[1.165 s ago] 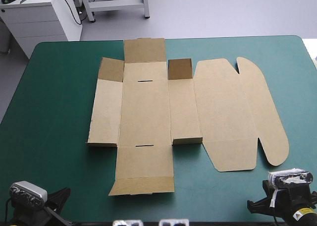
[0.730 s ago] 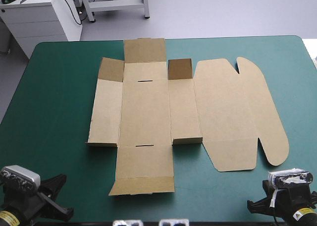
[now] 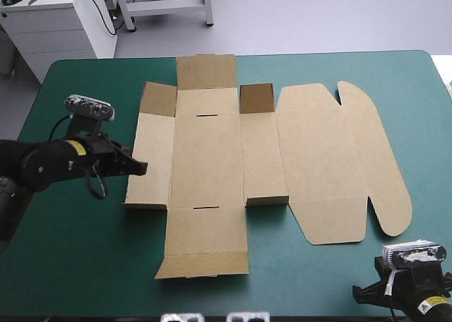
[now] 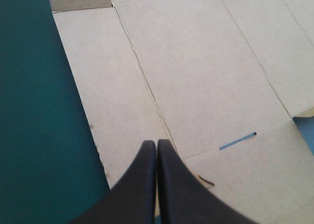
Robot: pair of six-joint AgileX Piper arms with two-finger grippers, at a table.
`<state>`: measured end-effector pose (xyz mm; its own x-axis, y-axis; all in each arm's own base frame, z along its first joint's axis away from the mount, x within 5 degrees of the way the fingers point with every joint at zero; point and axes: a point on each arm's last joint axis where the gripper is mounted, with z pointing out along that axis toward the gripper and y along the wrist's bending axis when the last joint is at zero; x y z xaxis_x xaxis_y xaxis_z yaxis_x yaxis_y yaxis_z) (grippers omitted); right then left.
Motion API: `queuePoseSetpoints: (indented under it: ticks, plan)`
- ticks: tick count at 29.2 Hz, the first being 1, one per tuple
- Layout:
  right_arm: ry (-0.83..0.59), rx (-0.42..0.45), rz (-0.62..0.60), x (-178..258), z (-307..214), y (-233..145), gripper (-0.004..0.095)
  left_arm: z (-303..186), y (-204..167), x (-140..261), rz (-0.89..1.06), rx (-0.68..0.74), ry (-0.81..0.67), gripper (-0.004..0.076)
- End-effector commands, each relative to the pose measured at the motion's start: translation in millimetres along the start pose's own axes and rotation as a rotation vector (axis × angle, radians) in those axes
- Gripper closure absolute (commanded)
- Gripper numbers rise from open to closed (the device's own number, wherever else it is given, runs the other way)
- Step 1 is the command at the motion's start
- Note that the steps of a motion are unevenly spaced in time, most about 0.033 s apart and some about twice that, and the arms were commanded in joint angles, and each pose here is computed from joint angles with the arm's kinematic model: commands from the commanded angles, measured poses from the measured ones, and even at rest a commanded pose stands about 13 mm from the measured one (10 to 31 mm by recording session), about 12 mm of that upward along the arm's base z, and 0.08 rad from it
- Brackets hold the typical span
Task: Fold the box
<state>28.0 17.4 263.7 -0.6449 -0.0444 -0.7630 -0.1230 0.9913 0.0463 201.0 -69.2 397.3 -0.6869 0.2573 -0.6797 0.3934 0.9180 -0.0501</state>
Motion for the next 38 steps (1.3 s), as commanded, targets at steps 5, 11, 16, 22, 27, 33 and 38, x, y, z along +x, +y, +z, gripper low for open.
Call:
queuePoseSetpoints:
  ticks: [5, 11, 16, 22, 27, 33, 38]
  plan:
    - [-0.066, 0.009, -0.007, -10, -4, -1, 0.0928, 37, 37, -42, -0.169, 0.051, -0.041, 0.0732]
    - [-0.066, 0.009, -0.007, -10, -4, -1, 0.0928, 43, 111, -34, -0.407, 0.146, -0.071, 0.0732]
    - [-0.066, 0.009, -0.007, -10, -4, -1, 0.0928, 51, 162, -14, -0.592, 0.235, -0.065, 0.0732]
    - [-0.066, 0.009, -0.007, -10, -4, -1, 0.0928, 81, 180, 4, -0.603, 0.294, 0.067, 0.0732]
    - [-0.066, 0.009, -0.007, -10, -4, -1, 0.0928, 94, 185, 8, -0.608, 0.348, 0.097, 0.0724]
    - [-0.066, 0.009, -0.007, -10, -4, -1, 0.0928, 102, 189, 14, -0.609, 0.328, 0.147, 0.0500]
    - [-0.064, 0.008, -0.007, -11, -3, -1, 0.0928, 111, 189, 19, -0.634, 0.339, 0.183, 0.0259]
